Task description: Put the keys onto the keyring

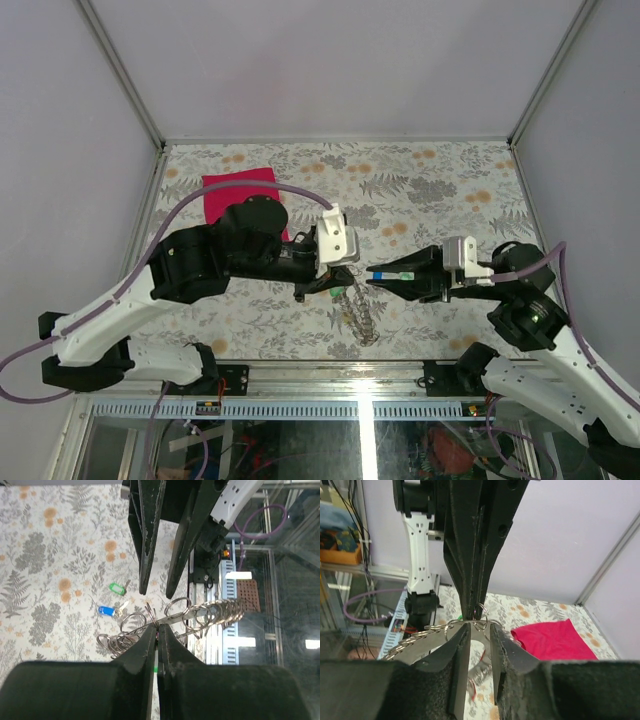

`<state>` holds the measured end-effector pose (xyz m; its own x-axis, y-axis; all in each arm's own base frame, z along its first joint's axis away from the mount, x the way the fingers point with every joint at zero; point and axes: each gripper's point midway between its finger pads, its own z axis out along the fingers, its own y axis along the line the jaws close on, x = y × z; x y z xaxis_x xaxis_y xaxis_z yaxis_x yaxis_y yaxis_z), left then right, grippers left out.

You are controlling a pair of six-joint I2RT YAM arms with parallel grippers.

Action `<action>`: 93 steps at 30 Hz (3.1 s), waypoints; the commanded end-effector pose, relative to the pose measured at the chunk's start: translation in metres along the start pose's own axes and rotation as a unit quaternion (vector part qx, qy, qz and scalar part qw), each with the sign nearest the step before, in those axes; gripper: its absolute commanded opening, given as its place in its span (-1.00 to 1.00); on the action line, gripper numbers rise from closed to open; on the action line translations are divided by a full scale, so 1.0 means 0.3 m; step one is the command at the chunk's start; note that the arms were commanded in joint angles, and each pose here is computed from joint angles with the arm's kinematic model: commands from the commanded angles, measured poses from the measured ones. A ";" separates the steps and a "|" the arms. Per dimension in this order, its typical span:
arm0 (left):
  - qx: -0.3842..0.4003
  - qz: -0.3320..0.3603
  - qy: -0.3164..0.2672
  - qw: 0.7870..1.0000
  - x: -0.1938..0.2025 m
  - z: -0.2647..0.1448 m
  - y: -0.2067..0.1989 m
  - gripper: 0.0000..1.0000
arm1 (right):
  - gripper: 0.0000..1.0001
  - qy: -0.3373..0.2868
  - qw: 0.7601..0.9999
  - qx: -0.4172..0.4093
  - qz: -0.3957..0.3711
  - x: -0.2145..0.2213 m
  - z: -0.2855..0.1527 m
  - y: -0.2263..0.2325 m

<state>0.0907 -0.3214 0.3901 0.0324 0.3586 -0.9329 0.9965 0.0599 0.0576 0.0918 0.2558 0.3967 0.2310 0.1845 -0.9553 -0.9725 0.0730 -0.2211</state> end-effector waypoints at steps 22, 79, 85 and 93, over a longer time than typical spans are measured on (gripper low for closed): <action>0.016 -0.027 0.194 0.980 0.161 0.064 0.022 -1.00 | -0.29 0.096 0.994 -0.050 -0.018 0.243 -0.010 0.030; -0.001 -0.013 0.003 1.000 0.024 0.004 -0.018 -0.51 | -1.00 -0.009 0.998 -0.050 -0.028 0.072 0.018 0.039; -0.008 0.006 -0.058 0.998 -0.034 -0.039 -0.025 -0.34 | -1.00 -0.025 0.997 -0.067 -0.035 0.034 0.020 0.058; 0.023 0.024 -0.077 0.996 -0.055 -0.048 -0.061 -0.18 | -1.00 -0.026 0.995 -0.090 -0.036 0.013 0.014 0.085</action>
<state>0.0774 -0.3047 0.3920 0.0448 0.2918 -0.9554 0.9965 0.0552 0.0636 0.0821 0.2689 0.3511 0.2117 0.1392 -0.9674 -0.9722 -0.0718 -0.2230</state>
